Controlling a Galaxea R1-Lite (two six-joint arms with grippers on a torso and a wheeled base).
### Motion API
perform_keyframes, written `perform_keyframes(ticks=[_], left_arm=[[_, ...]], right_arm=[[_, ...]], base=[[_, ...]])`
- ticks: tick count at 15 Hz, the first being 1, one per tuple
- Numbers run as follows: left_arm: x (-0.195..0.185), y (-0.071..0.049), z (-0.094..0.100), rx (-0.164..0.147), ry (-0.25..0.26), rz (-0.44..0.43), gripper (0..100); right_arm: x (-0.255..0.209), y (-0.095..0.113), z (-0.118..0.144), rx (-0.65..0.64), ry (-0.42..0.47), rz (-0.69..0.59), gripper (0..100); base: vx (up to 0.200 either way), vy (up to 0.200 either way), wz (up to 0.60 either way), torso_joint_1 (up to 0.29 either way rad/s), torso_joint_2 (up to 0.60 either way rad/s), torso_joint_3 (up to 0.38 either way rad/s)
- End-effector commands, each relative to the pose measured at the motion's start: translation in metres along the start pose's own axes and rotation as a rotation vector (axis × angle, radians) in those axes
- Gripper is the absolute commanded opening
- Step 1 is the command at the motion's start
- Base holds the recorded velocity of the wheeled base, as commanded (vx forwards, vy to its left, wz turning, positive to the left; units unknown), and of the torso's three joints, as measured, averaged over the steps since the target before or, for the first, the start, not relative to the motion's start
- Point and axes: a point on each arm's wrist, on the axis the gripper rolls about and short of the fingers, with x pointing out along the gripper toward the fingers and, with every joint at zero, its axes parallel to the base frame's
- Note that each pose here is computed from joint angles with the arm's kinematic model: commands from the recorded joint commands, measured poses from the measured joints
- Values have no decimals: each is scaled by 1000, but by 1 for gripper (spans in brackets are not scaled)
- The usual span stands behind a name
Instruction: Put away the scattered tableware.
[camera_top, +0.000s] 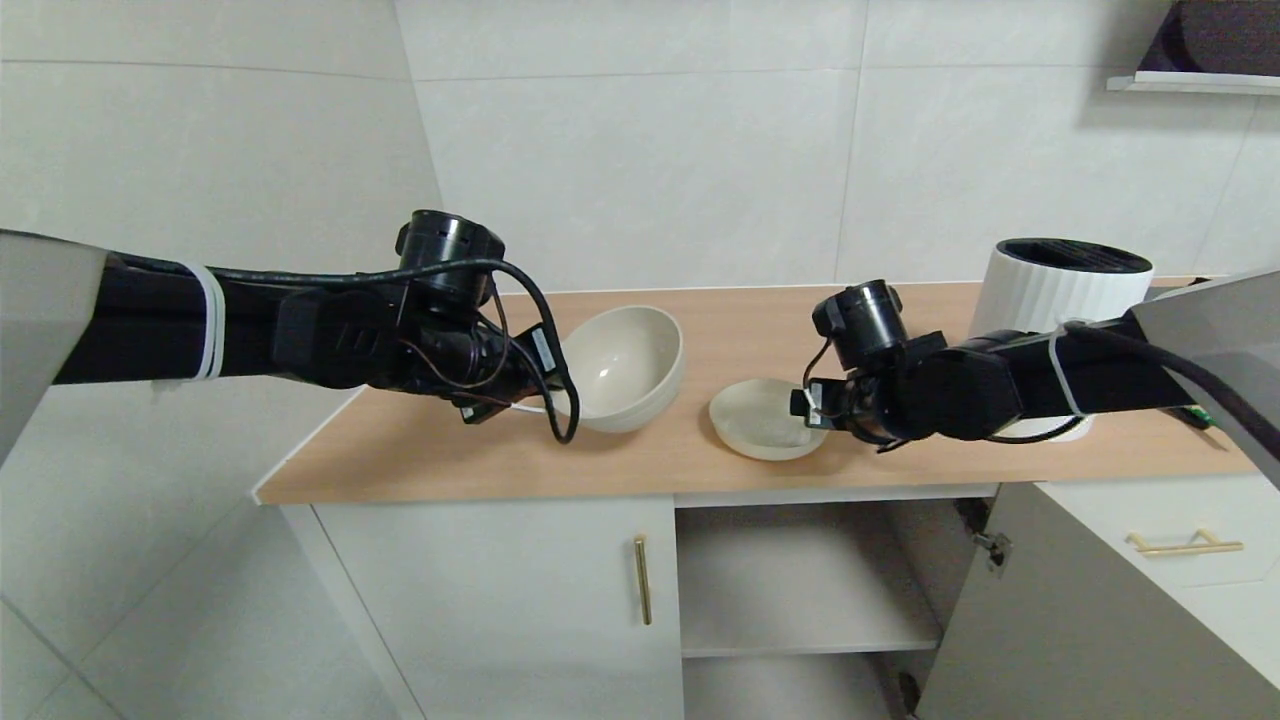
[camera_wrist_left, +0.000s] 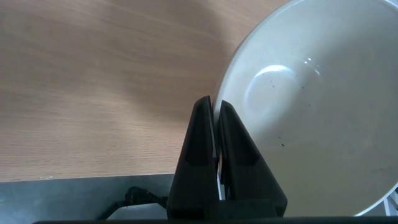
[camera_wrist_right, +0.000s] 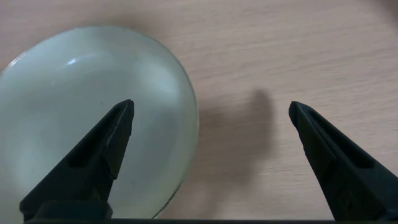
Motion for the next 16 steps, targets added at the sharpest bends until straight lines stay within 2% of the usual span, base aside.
perform_keyframes(ticks=[1,4,5,13,15,16], left_arm=[[-1,0,0,0,-3,-2,0],[-1,0,0,0,-3,-2,0],[-1,0,0,0,-3,-2,0],[-2,-1,1,0,-4,-1,0],[-6,2,3,-6,-13,1,0],[-12,3,4,-7,-17,-1,0]], right_arm=[[6,2,-5,-5,13,-4,100],[7,2,-6,-2,15,2,100],[7,2,-5,-1,14,2,0],[2,1,-2,4,9,9,0],[-9,-1,5,26,7,43,0],[-24,-5,13,48,23,102,0]], base=[[0,0,0,0,0,0],[0,0,0,0,0,0],[0,0,0,0,0,0],[0,0,0,0,0,0],[0,0,0,0,0,0],[0,0,0,0,0,0]])
